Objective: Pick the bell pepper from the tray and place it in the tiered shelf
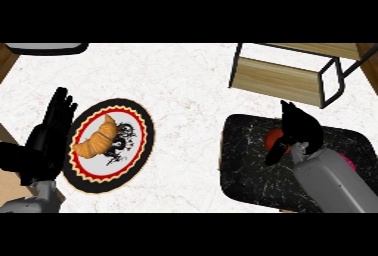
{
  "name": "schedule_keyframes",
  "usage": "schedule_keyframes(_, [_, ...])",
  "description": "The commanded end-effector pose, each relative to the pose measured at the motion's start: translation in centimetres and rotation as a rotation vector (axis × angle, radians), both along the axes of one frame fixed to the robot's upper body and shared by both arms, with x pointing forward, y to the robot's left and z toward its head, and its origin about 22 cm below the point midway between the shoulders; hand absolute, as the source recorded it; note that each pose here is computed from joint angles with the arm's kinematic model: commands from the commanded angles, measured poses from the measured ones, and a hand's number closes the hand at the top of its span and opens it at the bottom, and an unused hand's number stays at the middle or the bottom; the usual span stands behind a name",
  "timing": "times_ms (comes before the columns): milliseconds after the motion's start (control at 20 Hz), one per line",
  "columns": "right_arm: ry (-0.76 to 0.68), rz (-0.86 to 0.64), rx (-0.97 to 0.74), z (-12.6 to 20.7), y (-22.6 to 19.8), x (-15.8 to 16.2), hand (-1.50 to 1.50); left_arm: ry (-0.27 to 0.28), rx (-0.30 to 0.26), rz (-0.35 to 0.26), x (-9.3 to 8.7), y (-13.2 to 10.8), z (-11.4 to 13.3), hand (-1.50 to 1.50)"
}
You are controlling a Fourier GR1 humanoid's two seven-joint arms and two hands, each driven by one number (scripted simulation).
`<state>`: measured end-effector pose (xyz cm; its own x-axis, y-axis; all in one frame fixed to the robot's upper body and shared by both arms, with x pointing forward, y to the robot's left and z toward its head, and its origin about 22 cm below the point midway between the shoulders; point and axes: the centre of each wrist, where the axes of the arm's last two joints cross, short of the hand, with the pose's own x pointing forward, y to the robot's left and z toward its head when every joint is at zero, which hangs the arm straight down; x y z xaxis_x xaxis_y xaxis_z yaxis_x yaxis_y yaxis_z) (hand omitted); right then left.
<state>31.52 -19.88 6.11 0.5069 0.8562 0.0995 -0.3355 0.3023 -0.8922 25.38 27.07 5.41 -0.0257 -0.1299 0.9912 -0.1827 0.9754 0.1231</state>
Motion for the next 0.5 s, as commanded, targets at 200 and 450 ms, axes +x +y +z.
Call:
schedule_keyframes(200, [0.134,-0.047,-0.019,-2.8,1.6,0.8,1.50,0.001,0.005,0.000,-0.9,-1.5,0.4,0.00])
schedule_keyframes(450, [0.074,0.054,-0.110,-3.7,-1.3,-1.0,1.50,-0.002,-0.008,-0.010,-0.8,-1.5,0.6,0.00])
